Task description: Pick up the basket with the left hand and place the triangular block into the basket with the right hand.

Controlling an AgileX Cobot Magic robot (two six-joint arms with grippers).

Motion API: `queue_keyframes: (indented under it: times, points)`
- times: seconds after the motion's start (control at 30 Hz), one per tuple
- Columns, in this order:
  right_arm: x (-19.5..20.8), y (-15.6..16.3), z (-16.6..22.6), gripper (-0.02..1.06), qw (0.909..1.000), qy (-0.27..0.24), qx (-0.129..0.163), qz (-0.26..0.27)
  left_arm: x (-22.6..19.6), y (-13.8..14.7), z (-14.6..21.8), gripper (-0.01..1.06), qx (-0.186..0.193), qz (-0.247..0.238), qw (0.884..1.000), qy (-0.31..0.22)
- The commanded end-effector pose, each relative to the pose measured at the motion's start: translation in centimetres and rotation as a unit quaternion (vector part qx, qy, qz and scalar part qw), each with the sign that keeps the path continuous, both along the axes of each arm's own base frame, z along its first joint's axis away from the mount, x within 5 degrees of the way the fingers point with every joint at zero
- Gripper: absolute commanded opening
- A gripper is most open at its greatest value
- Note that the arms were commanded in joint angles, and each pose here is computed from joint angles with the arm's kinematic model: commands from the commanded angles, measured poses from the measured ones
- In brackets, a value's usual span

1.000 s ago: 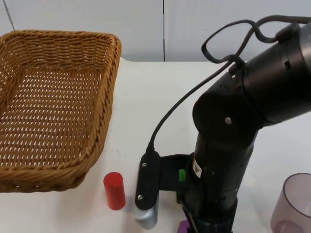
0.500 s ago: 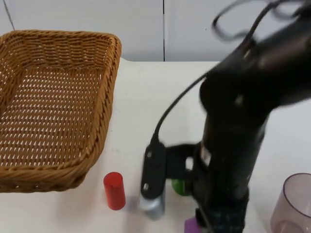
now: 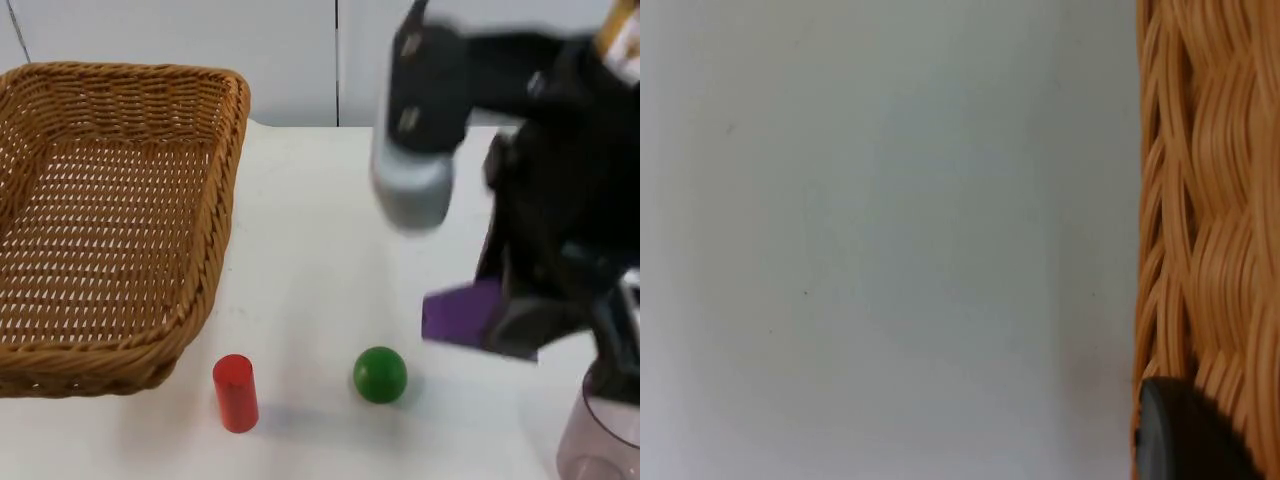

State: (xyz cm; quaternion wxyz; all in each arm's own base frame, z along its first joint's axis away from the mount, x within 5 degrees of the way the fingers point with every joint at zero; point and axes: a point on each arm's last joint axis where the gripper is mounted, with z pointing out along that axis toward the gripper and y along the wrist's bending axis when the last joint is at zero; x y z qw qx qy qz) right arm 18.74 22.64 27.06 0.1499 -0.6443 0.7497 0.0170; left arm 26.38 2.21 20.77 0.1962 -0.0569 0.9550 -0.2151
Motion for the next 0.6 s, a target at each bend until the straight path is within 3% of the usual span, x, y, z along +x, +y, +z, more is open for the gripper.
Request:
queue_keyframes:
  times: [0.0, 0.23, 0.3, 0.37, 0.57]
  points:
    - [-0.1, -0.2, 0.9, 0.0, 0.9996, -0.01, 0.022, -0.016, -0.1, -0.2, 0.5, 0.0, -0.016, 0.004, 1.0, -0.006]
    - [1.8, 2.0, 3.8, 0.0, 0.9943, -0.046, 0.086, -0.043, -0.1, -0.3, 0.5, 0.0, -0.018, 0.003, 1.0, -0.004]
    - [2.1, 2.4, 4.1, 0.0, 0.9936, -0.049, 0.091, -0.045, -0.1, -0.3, 0.5, 0.0, -0.018, 0.003, 1.0, -0.004]
    - [3.9, 4.6, 5.8, 0.0, 0.9889, -0.064, 0.122, -0.055, -0.2, -0.3, 0.5, 0.0, -0.018, 0.002, 1.0, -0.003]
    - [8.1, 9.8, 6.3, 0.0, 0.9834, -0.074, 0.15, -0.07, -0.1, -0.3, 0.5, 0.0, -0.019, 0.003, 1.0, -0.004]
